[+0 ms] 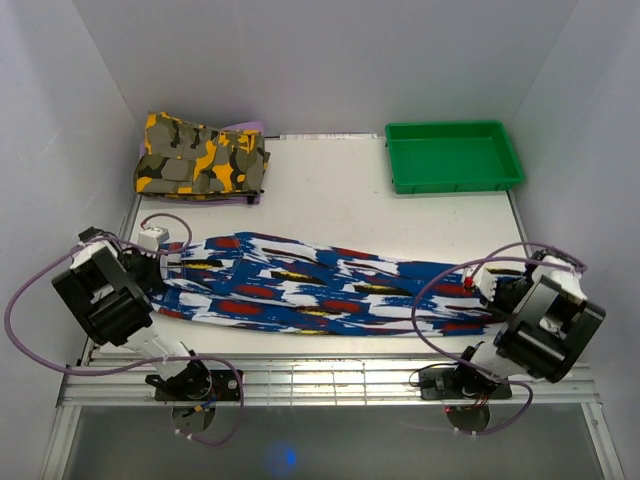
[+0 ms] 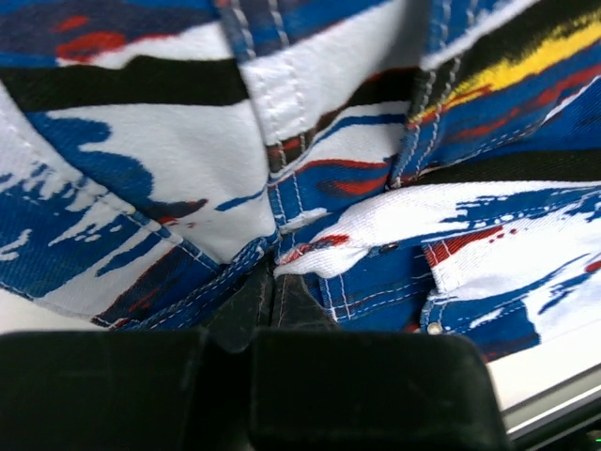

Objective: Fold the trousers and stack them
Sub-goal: Fold the trousers

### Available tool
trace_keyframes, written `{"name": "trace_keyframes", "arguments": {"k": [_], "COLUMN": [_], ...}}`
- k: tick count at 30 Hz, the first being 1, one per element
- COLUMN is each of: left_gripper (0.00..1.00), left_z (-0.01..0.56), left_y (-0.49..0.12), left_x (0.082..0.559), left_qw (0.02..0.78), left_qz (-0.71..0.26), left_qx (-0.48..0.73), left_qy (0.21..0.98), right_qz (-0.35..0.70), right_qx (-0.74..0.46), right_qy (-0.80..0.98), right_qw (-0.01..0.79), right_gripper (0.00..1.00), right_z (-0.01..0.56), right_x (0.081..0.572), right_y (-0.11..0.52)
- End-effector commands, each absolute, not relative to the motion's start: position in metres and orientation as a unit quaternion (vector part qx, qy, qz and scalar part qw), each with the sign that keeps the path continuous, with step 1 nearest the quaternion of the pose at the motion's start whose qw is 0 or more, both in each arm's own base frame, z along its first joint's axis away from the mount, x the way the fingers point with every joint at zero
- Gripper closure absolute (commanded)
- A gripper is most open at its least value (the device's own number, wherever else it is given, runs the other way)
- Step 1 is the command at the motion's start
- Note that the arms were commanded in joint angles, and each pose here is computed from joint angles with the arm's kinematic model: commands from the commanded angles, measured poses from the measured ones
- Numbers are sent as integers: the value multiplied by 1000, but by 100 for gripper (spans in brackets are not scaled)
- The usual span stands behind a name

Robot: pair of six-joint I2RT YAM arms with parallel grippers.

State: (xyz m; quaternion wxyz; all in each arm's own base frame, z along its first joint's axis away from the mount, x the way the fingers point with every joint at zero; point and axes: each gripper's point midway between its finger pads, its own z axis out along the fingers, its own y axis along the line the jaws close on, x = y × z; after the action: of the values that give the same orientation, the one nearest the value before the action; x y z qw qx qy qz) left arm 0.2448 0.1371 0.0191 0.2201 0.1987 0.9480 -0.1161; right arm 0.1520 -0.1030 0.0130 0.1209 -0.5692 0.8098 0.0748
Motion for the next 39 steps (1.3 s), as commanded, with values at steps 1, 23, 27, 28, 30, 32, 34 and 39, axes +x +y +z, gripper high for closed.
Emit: {"name": "trace_keyframes", "arguments": {"k": [1, 23, 27, 28, 30, 32, 34, 39], "left_gripper": [100, 100, 100, 100, 100, 100, 100, 100], "left_z": [-3, 156, 79, 67, 37, 15, 2, -1], "left_y": [170, 169, 147, 148, 150, 154, 157, 157], "left_x": [271, 309, 253, 249, 232, 227, 224, 222], "left_qw": [188, 328, 238, 225, 173, 158, 137, 124], "left_qz": [-45, -10, -55, -53, -53, -45, -46, -56], "left_qx": [160, 272, 293, 293, 288, 271, 264, 265], "left_qy": [968, 905, 925, 928, 940, 948, 954, 955], "right_qz": [-67, -99, -96, -99, -96, -96, -98, -97], "right_qx": [-562, -555, -557, -565, -573, -572, -569, -559], "right_qy": [814, 802, 806, 803, 800, 803, 806, 814], "right_qw": [129, 197, 177, 161, 152, 140, 133, 124], "right_gripper": [92, 92, 92, 92, 92, 92, 92, 92], "right_z": [21, 119, 74, 66, 49, 42, 39, 40], "right_x": [243, 270, 256, 255, 252, 252, 255, 264], "right_y": [-167, -234, -225, -222, -213, -210, -210, -218]}}
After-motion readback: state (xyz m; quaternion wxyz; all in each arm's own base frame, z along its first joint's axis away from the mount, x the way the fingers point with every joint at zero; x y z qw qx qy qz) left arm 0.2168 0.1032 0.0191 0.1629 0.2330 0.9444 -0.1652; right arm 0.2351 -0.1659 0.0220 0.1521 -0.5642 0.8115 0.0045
